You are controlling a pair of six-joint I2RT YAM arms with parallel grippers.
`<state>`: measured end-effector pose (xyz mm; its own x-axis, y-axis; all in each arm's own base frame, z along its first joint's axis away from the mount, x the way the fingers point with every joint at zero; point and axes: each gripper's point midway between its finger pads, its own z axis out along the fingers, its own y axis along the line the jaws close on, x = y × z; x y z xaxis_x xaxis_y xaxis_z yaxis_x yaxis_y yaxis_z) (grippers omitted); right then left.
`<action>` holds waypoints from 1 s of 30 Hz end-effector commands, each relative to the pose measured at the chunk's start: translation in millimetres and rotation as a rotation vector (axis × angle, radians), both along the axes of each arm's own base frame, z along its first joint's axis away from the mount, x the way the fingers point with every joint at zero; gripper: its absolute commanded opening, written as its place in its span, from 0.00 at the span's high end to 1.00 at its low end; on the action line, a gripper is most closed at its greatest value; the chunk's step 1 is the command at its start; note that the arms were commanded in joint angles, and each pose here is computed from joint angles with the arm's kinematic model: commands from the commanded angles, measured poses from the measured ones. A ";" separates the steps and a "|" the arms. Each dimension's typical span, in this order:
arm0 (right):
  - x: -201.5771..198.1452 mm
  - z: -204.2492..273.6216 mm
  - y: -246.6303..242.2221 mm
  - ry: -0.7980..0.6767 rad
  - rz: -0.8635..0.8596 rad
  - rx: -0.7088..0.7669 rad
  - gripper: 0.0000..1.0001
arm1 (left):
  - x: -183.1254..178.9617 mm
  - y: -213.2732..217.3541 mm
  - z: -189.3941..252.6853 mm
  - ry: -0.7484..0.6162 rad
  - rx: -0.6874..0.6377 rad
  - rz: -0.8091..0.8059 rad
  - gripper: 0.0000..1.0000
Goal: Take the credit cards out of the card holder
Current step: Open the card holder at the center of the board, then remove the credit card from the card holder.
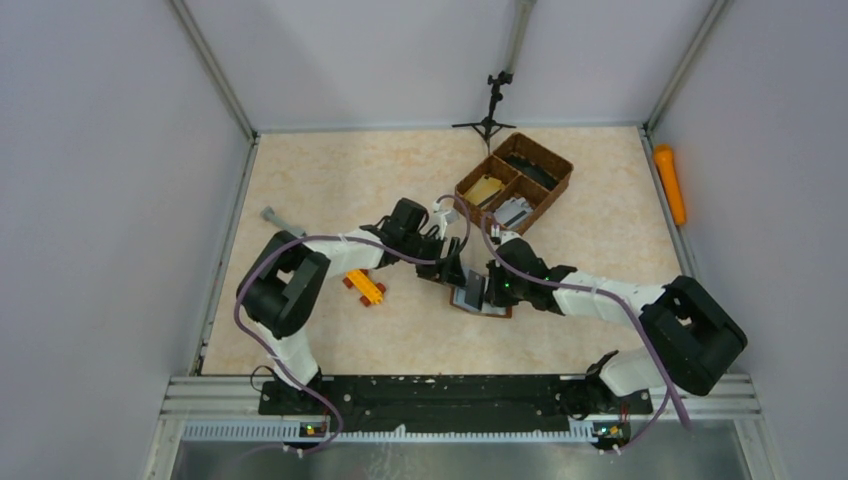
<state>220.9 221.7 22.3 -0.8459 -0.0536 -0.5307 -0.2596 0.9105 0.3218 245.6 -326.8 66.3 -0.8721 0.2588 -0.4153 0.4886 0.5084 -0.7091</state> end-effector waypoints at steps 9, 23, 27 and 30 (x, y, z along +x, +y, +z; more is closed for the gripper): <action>6.1 5.0 11.9 -0.007 0.033 0.038 1.00 | 6.1 -11.3 -5.7 0.045 -0.023 -0.016 0.54; 6.9 15.2 3.4 -0.033 0.007 0.020 1.00 | -0.5 -14.4 2.6 0.077 -0.120 -0.035 1.00; 5.9 33.8 -2.1 -0.062 -0.014 0.051 1.00 | -2.8 -11.1 15.3 0.065 -0.171 -0.038 1.00; 7.0 52.5 -5.3 -0.104 -0.043 0.110 0.96 | -4.5 -8.0 26.7 0.042 -0.201 -0.036 1.00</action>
